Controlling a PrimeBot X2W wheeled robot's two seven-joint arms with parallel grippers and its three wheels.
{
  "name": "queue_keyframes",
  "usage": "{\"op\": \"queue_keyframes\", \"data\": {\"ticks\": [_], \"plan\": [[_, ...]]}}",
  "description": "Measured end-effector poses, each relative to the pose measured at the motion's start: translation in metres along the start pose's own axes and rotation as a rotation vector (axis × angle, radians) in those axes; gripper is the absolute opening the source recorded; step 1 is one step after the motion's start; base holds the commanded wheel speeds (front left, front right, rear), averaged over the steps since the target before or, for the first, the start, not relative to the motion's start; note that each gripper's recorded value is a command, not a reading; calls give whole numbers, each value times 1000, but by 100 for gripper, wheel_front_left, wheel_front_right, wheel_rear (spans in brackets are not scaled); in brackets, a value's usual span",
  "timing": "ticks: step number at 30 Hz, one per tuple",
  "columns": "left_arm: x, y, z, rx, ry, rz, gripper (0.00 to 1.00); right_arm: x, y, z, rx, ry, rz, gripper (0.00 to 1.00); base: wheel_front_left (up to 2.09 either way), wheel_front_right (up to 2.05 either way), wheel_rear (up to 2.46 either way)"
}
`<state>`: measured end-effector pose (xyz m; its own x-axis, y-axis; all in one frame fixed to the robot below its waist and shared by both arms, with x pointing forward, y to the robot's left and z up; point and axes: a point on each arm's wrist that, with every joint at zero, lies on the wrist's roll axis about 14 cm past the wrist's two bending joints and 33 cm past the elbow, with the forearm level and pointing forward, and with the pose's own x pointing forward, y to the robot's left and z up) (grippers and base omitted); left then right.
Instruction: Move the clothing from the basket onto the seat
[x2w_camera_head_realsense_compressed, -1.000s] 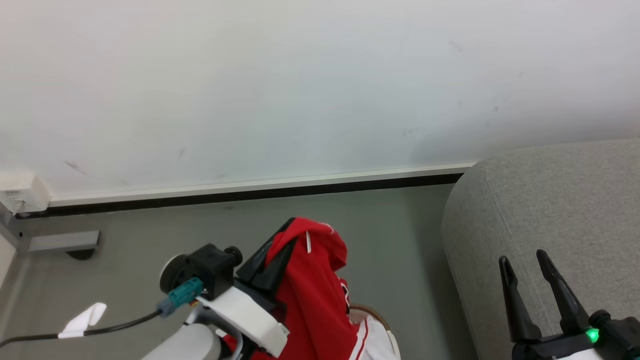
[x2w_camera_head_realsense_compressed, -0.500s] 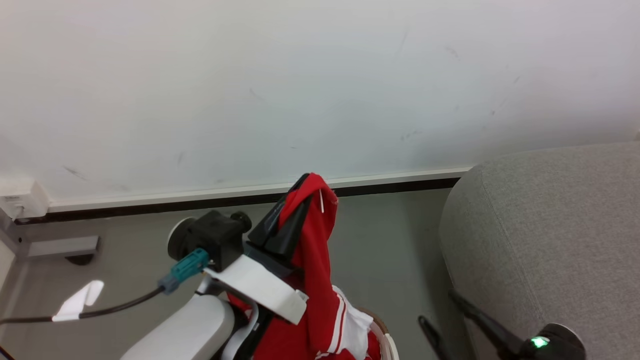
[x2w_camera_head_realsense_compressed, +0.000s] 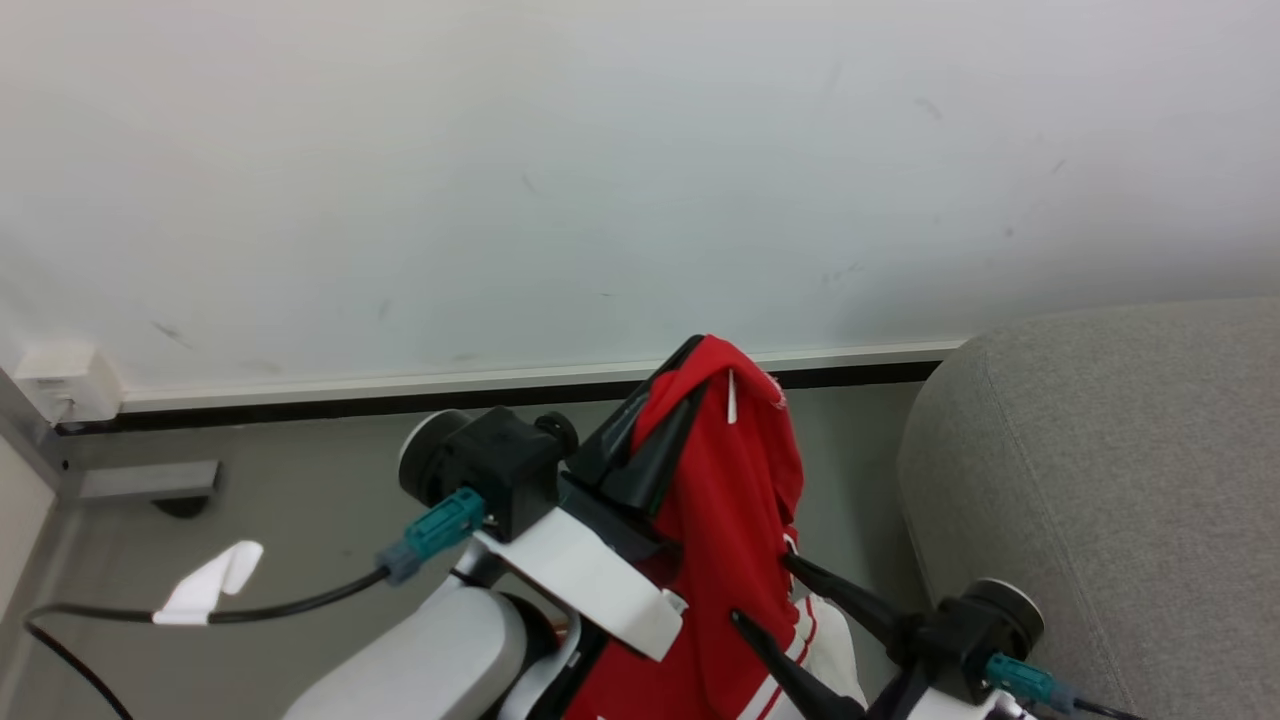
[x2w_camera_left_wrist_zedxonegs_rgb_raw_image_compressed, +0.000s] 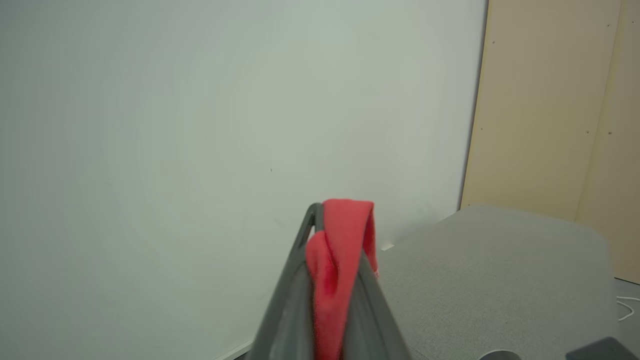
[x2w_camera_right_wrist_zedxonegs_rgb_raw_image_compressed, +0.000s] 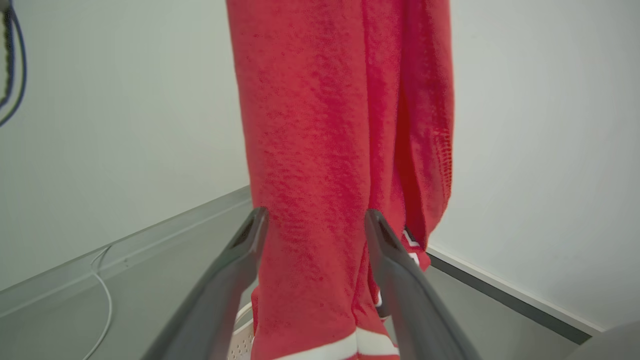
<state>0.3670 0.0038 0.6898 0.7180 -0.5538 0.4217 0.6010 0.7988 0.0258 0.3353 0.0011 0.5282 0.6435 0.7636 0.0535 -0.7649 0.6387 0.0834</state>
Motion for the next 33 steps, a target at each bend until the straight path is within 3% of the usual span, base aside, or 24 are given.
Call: {"op": "queue_keyframes", "data": {"ticks": [9, 10, 12, 28, 30, 31, 32, 33], "plan": [[3, -21, 10, -11, -11, -49, 0, 38, -8, -15, -72, 78, -8, 100, 0, 0, 0], [3, -22, 11, -12, -13, -51, 0, 40, -7, -16, -64, 83, -7, 73, 0, 0, 0], [3, -23, 11, -14, -11, -52, 0, 48, -1, -12, -33, 70, 0, 0, 0, 0, 0], [-5, 5, -17, -5, 69, 36, 0, 45, -11, 23, 61, -43, -17, 0, 0, 0, 0], [-7, 9, -23, -4, 84, 48, 42, 42, -15, 26, 72, -56, -25, 0, 0, 0, 0], [-9, 12, -26, -2, 87, 61, 83, 40, -17, 28, 78, -63, -32, 0, 0, 0, 0], [-10, 14, -28, 1, 89, 70, 100, 38, -20, 31, 80, -75, -39, 0, 0, 0, 0], [-12, 16, -32, 7, 102, 72, 100, 36, -25, 36, 78, -89, -50, 0, 0, 0, 0]]}}
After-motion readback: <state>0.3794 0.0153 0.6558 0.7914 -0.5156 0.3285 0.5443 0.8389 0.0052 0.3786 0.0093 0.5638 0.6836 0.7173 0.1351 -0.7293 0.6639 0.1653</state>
